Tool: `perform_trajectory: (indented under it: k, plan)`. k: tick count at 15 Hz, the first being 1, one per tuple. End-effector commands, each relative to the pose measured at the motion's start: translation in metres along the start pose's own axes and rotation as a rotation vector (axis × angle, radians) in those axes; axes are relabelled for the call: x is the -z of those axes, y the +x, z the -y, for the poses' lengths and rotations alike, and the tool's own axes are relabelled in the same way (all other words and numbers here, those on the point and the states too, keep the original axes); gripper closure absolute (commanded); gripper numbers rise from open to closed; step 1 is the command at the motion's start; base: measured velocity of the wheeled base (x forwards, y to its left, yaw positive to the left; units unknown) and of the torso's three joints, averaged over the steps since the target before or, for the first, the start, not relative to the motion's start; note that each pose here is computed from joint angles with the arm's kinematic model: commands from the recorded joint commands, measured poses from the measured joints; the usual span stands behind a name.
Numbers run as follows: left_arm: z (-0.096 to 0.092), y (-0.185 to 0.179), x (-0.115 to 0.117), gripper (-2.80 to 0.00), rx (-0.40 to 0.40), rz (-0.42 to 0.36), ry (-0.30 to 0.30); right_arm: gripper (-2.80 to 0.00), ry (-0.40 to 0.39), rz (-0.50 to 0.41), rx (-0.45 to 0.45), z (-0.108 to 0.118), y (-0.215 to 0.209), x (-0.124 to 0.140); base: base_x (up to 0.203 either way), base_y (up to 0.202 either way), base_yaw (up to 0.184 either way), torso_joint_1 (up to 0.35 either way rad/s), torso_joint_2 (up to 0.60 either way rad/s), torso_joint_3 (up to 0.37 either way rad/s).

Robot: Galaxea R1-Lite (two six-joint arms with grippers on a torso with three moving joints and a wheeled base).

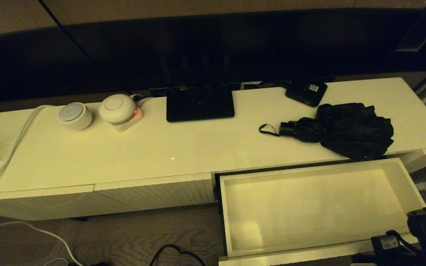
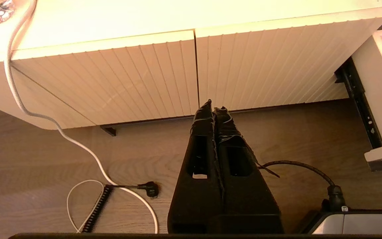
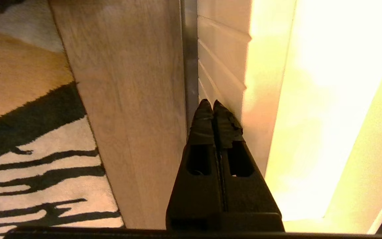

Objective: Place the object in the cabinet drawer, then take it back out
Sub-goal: Close the drawer

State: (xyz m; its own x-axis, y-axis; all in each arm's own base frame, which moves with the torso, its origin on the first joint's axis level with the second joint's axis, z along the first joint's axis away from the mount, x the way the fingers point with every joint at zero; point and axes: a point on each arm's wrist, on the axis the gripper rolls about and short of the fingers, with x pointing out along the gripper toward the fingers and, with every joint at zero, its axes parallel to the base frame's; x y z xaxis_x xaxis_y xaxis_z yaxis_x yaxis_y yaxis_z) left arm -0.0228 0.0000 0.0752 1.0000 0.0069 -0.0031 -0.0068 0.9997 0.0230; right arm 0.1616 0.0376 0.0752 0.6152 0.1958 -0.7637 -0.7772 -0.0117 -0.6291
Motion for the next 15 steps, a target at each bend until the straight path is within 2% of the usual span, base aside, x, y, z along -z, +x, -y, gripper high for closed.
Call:
perform_trajectory:
  k: [1, 3, 6, 9, 14, 15]
  plan:
    - [0.0, 0.0, 0.001, 0.0, -0.001, -0.003, 0.0, 0.0, -0.009, -0.006, 0.014, 0.007, 0.012, 0.0, 0.0, 0.0, 0.0, 0.0, 0.0, 0.0]
    - [0.0, 0.0, 0.001, 0.0, -0.001, -0.003, 0.0, 0.0, -0.01, -0.009, 0.036, 0.011, 0.019, 0.0, 0.0, 0.0, 0.0, 0.0, 0.0, 0.0]
    - [0.0, 0.0, 0.001, 0.0, -0.001, -0.003, 0.0, 0.0, -0.012, -0.021, 0.119, 0.023, 0.025, -0.001, 0.0, 0.0, 0.0, 0.0, 0.0, 0.0]
    - [0.0, 0.0, 0.001, 0.0, -0.001, -0.003, 0.0, 0.0, -0.009, -0.017, 0.198, 0.046, 0.027, -0.003, 0.0, 0.0, 0.0, 0.0, 0.0, 0.0]
    - [0.0, 0.0, 0.001, 0.0, -0.001, -0.003, 0.0, 0.0, 0.013, -0.068, 0.28, 0.075, 0.033, -0.002, 0.0, 0.0, 0.0, 0.0, 0.0, 0.0]
    - [0.0, 0.0, 0.001, 0.0, -0.001, -0.003, 0.0, 0.0, 0.036, -0.066, 0.287, 0.08, 0.036, -0.002, 0.0, 0.0, 0.0, 0.0, 0.0, 0.0]
